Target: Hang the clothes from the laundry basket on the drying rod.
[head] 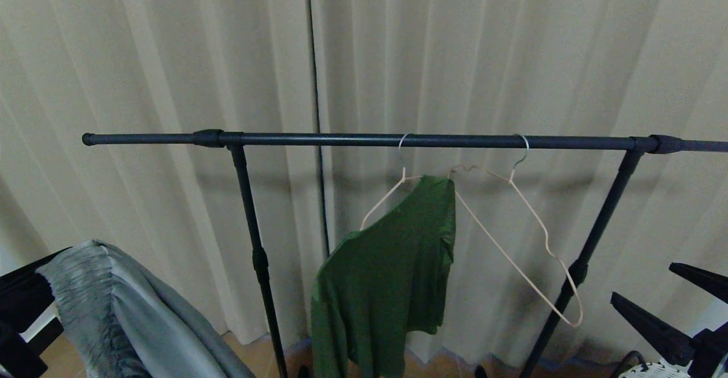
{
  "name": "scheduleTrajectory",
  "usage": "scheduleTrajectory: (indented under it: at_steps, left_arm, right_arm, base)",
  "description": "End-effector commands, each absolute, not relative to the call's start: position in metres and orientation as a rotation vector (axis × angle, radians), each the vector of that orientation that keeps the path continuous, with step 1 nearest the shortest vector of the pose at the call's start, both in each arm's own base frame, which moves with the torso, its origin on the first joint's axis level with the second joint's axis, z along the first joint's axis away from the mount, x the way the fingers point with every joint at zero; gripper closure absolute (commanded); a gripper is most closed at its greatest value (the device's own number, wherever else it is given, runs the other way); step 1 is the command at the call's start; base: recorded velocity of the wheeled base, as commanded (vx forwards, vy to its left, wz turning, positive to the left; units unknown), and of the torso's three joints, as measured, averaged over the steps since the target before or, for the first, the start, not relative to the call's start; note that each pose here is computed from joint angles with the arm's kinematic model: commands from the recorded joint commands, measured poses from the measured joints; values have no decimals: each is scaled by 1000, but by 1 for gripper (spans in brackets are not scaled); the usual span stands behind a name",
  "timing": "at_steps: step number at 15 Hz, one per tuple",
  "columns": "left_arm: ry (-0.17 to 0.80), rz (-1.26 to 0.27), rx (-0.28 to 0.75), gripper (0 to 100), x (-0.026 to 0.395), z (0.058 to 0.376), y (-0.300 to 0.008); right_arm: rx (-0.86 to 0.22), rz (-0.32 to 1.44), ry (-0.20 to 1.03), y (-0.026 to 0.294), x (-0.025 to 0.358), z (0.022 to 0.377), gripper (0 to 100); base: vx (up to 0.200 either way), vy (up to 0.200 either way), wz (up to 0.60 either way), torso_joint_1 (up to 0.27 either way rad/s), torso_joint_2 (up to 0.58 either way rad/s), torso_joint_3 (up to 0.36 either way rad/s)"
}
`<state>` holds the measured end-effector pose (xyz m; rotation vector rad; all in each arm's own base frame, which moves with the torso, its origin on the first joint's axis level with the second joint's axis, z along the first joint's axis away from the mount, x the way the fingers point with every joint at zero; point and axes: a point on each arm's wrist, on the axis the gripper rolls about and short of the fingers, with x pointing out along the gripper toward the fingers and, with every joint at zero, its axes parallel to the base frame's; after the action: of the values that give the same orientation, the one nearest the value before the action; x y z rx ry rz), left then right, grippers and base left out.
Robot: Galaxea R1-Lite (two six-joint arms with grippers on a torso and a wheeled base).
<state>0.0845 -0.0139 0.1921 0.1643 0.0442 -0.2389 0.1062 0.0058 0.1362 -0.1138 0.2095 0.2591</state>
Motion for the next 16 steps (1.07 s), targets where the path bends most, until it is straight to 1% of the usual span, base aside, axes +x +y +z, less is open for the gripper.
scheduleTrajectory:
  at_steps: [1,6,7,10,11,13,15,16]
  left_arm:
    - [45,-241,165,100,84,191,-14]
    - [41,-237,161,100,84,192,-14]
    - [43,-236,161,100,84,192,-13]
    - [46,-238,158,100,84,191,-14]
    - [54,-238,157,100,85,190,-14]
    - [52,-238,157,100,84,190,-14]
    - [49,-238,157,100,84,191,-14]
    - [52,-241,160,100,84,190,-14]
  right_arm:
    - [-116,260,206,6,103,135,0]
    - [-122,303,219,10,99,132,0]
    - [-123,303,222,10,100,134,0]
    - [-127,297,280,10,110,149,0]
    - [-120,314,357,12,117,161,0]
    - [-123,325,458,16,131,177,0]
    - [-134,296,505,19,149,181,0]
    - [-149,256,539,21,169,182,0]
  base:
    - [0,0,0,0,0,0]
    - [0,0,0,0,0,0]
    - [0,0,0,0,0,0]
    - [0,0,0,0,0,0]
    - [0,0,0,0,0,0]
    - [0,0,0,0,0,0]
    - [0,0,0,0,0,0]
    - [0,0,0,0,0,0]
